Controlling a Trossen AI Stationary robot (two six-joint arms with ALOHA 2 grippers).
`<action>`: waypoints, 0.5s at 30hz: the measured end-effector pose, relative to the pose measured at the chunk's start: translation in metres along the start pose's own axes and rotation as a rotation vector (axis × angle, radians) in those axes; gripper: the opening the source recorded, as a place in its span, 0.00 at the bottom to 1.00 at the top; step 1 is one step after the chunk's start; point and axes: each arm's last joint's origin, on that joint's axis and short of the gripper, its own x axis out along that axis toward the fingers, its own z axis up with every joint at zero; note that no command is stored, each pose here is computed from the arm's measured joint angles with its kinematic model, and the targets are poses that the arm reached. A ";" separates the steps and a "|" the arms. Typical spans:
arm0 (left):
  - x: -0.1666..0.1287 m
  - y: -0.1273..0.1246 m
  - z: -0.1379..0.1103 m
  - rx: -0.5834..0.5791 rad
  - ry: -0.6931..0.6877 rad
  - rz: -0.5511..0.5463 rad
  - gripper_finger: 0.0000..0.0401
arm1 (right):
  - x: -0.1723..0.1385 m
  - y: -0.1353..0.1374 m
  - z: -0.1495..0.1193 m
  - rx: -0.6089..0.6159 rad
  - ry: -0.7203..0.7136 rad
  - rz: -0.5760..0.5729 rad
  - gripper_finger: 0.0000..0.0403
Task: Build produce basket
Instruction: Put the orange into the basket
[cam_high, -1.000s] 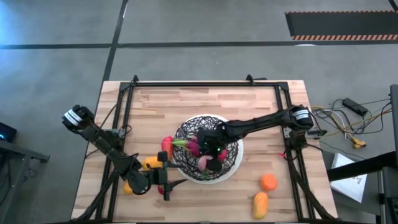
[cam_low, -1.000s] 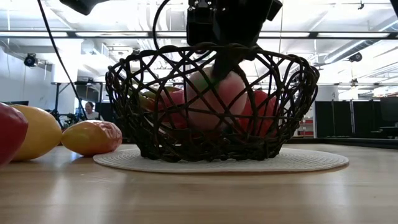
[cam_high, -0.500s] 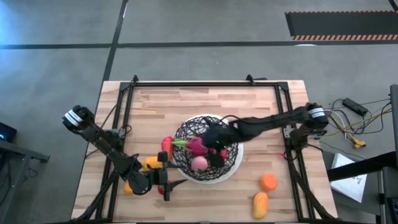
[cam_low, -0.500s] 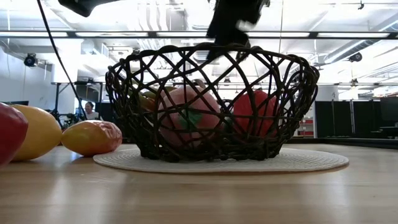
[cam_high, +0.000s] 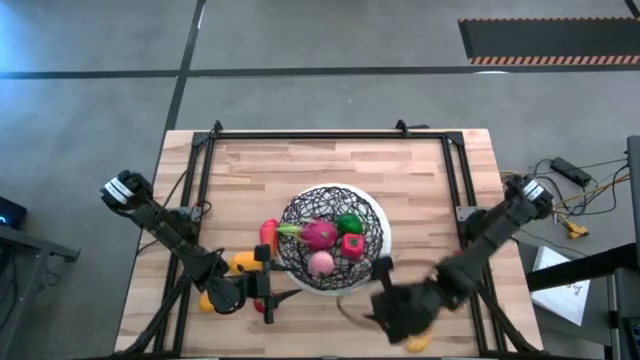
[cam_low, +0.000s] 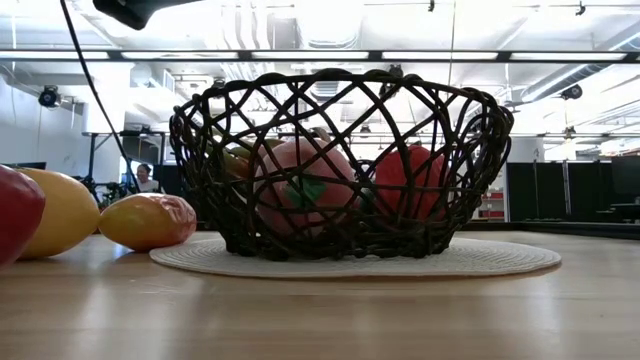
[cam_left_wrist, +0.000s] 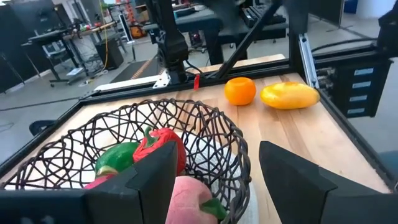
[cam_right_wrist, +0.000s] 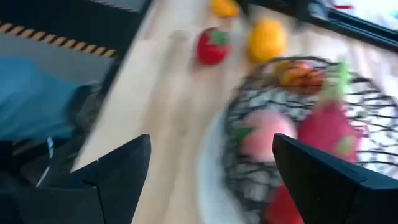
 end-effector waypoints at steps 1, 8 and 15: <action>0.000 0.000 0.001 -0.014 -0.002 0.000 0.53 | 0.000 0.011 -0.006 -0.012 0.004 0.010 0.81; -0.005 0.005 0.016 -0.065 -0.037 -0.007 0.53 | -0.002 0.060 -0.050 0.114 0.068 0.015 0.81; -0.007 0.007 0.020 -0.069 -0.047 -0.008 0.53 | -0.030 0.067 -0.097 0.495 0.369 -0.179 0.81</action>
